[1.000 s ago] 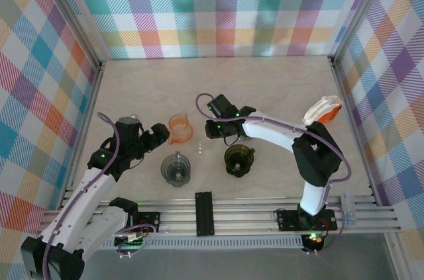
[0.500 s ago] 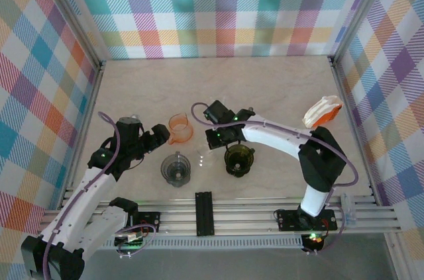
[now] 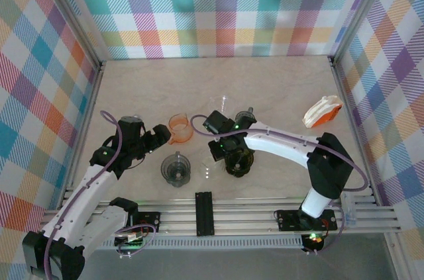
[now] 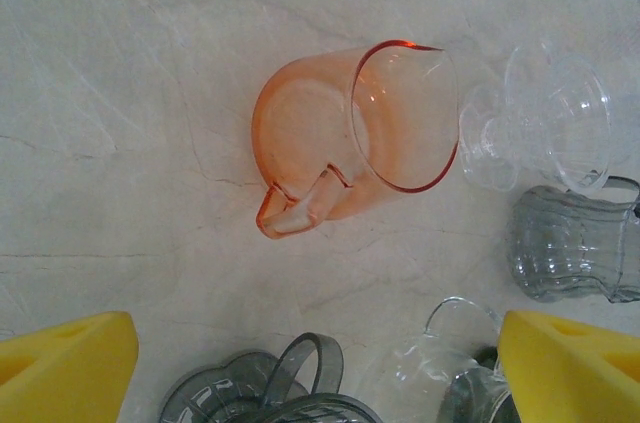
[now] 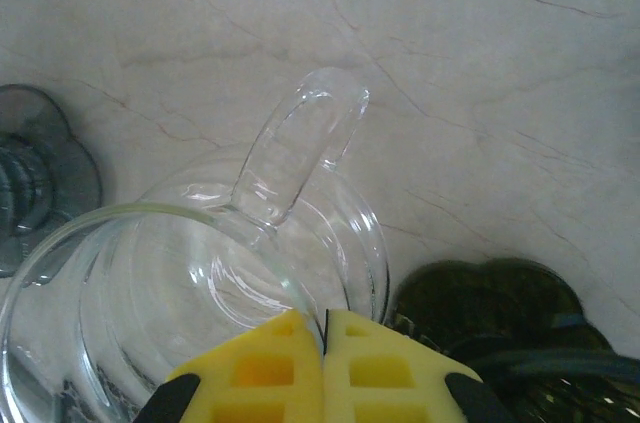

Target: Place the coffee filter in the dripper

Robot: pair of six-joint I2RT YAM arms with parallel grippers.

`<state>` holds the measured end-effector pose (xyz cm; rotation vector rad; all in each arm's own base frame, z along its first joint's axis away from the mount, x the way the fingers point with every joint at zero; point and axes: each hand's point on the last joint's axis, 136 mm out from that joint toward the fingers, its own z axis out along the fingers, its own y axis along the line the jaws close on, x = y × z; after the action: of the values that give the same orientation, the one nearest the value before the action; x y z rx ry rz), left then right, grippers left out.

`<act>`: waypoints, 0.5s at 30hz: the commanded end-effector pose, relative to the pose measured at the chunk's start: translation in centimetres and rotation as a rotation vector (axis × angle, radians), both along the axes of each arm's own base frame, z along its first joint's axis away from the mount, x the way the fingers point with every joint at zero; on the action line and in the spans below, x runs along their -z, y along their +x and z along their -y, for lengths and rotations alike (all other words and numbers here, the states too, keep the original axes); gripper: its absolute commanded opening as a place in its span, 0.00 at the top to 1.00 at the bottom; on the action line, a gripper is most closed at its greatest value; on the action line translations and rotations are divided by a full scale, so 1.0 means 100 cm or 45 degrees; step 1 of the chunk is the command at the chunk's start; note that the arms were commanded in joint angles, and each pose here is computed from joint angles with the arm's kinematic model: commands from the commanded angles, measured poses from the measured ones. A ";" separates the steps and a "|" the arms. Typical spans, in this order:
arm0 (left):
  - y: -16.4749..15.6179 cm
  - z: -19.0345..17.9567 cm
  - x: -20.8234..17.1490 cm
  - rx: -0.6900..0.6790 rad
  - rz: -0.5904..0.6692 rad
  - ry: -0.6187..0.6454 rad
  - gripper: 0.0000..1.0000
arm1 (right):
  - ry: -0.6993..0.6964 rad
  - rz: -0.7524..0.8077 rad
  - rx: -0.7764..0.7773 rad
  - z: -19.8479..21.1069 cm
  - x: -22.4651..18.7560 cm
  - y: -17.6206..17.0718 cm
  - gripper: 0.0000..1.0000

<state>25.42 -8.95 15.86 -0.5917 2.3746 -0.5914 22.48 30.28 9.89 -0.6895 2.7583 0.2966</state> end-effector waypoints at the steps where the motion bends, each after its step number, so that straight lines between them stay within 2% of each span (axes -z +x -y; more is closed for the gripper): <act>1: 0.000 0.002 -0.007 0.026 0.017 0.006 0.07 | -0.145 0.046 0.008 0.032 0.001 -0.004 1.00; 10: -0.001 0.003 -0.005 0.025 0.013 0.002 0.07 | -0.261 0.098 0.076 0.071 0.000 -0.005 1.00; 15: -0.001 0.002 -0.005 0.018 0.012 -0.001 0.07 | -0.208 0.107 0.100 0.072 -0.009 -0.003 1.00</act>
<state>25.42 -8.95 15.87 -0.5888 2.3746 -0.5906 22.40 24.49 10.44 -0.6307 2.7337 0.0761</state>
